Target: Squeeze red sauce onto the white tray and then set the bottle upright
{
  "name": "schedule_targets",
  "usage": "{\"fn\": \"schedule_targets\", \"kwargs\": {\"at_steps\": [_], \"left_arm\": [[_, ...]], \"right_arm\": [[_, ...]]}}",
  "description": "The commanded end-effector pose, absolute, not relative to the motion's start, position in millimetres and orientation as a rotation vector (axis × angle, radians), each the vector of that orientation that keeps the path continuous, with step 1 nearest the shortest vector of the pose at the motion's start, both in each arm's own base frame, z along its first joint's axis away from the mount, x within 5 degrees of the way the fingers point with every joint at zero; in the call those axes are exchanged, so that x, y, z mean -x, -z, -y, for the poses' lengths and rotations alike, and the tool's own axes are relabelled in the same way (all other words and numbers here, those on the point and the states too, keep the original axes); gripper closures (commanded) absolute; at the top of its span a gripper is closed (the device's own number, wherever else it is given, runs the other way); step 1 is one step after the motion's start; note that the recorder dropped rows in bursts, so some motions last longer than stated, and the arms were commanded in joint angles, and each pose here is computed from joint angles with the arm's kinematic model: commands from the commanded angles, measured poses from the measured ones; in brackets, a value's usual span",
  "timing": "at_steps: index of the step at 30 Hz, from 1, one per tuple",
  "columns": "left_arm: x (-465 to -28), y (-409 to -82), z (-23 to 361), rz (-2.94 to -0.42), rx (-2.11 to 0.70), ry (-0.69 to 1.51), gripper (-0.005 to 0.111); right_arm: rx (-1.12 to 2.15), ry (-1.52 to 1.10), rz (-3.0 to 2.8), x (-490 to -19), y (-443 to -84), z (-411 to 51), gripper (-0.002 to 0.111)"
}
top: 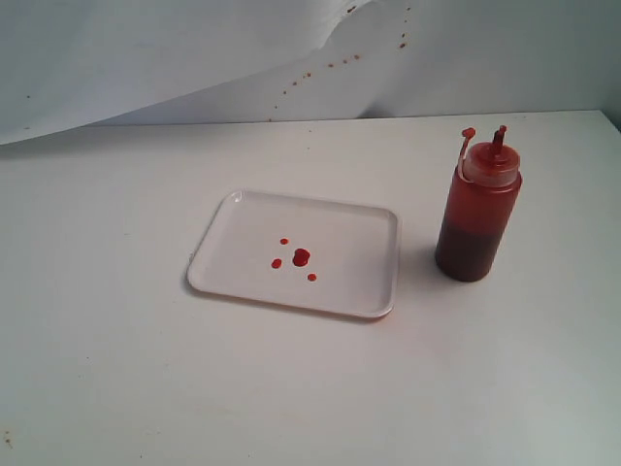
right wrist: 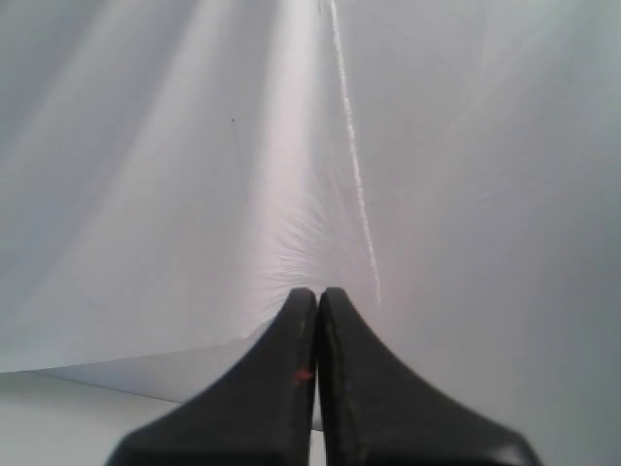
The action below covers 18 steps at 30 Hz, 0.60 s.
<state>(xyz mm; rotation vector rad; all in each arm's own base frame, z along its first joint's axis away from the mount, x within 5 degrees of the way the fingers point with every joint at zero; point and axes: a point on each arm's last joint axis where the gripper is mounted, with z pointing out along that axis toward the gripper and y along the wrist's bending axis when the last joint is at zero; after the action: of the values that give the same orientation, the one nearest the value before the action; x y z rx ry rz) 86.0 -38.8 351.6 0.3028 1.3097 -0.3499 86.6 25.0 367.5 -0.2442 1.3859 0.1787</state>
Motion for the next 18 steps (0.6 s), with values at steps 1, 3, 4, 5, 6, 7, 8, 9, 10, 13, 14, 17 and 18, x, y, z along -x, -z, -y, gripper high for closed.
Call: {"fn": "schedule_targets", "kwargs": {"at_steps": [1,3,4,5,6,7,8,9,10,13,14,17,18], "left_arm": [[-69,-356,33,-1.243,-0.273,0.366,0.107],[-62,-358,31,-1.214,-0.270,0.366,0.107],[-60,-358,31,-1.204,-0.269,0.366,0.107],[-57,-359,30,-1.193,-0.268,0.366,0.107],[-55,-360,29,-1.183,-0.267,0.366,0.107],[-53,-360,29,-1.175,-0.267,0.366,0.107],[-52,-361,28,-1.169,-0.266,0.366,0.107],[-51,-361,28,-1.164,-0.266,0.366,0.107],[-50,-361,28,-1.160,-0.265,0.366,0.107],[-50,-361,28,-1.160,-0.265,0.366,0.107],[-50,-361,28,-1.160,-0.265,0.366,0.107],[-50,-361,28,-1.160,-0.265,0.366,0.107],[-50,-361,28,-1.160,-0.265,0.366,0.107]], "right_arm": [[0.244,-0.194,-1.384,-85,-367,-26,0.108],[0.244,-0.194,-1.384,-85,-367,-26,0.108],[0.244,-0.194,-1.384,-85,-367,-26,0.108],[0.244,-0.194,-1.384,-85,-367,-26,0.108],[0.244,-0.194,-1.384,-85,-367,-26,0.108],[0.244,-0.194,-1.384,-85,-367,-26,0.108],[0.244,-0.194,-1.384,-85,-367,-26,0.108],[0.244,-0.194,-1.384,-85,-367,-26,0.108],[0.244,-0.194,-1.384,-85,-367,-26,0.108],[0.244,-0.194,-1.384,-85,-367,-26,0.108],[0.244,-0.194,-1.384,-85,-367,-26,0.108],[0.244,-0.194,-1.384,-85,-367,-26,0.108],[0.244,-0.194,-1.384,-85,-367,-26,0.108]]}}
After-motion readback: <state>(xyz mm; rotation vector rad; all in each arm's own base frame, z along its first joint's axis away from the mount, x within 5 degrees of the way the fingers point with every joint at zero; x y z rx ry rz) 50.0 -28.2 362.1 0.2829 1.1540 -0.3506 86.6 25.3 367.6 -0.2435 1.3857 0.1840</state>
